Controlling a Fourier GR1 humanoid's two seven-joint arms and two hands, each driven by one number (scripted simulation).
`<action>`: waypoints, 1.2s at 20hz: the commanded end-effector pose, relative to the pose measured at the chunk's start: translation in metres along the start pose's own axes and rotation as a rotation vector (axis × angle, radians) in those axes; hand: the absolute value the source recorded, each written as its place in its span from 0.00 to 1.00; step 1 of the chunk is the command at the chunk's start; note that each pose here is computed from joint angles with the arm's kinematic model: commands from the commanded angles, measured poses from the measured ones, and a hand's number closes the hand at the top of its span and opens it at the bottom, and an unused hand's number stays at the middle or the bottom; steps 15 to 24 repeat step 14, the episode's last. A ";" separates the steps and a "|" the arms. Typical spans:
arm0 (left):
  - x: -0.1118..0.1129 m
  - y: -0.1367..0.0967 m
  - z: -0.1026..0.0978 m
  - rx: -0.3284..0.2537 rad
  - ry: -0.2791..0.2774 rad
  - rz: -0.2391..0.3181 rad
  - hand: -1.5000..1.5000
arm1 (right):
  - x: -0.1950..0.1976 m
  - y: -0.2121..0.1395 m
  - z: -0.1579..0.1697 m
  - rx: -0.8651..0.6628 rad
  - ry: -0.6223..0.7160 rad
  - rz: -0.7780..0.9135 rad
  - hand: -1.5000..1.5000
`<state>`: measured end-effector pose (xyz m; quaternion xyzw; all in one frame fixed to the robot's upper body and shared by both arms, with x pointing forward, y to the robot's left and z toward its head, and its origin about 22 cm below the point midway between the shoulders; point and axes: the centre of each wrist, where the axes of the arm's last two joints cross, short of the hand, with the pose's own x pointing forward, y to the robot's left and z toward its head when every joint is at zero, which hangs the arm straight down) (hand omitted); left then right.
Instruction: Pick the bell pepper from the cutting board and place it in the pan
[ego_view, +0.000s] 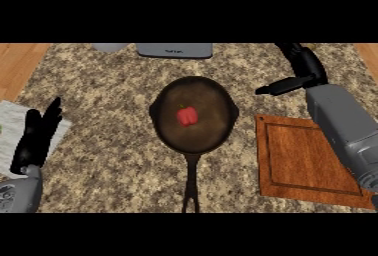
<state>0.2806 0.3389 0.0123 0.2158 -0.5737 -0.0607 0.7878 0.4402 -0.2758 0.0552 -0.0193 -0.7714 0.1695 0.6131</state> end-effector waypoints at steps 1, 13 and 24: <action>-0.008 -0.018 0.004 -0.006 0.001 0.007 0.50 | 0.001 -0.057 0.021 0.045 0.008 0.002 0.00; 0.018 0.009 0.000 0.005 -0.024 -0.005 0.50 | 0.020 -0.164 0.075 0.050 -0.011 0.048 0.00; 0.003 0.003 0.005 -0.022 -0.004 -0.013 0.50 | 0.010 -0.140 0.065 0.076 -0.006 0.049 0.00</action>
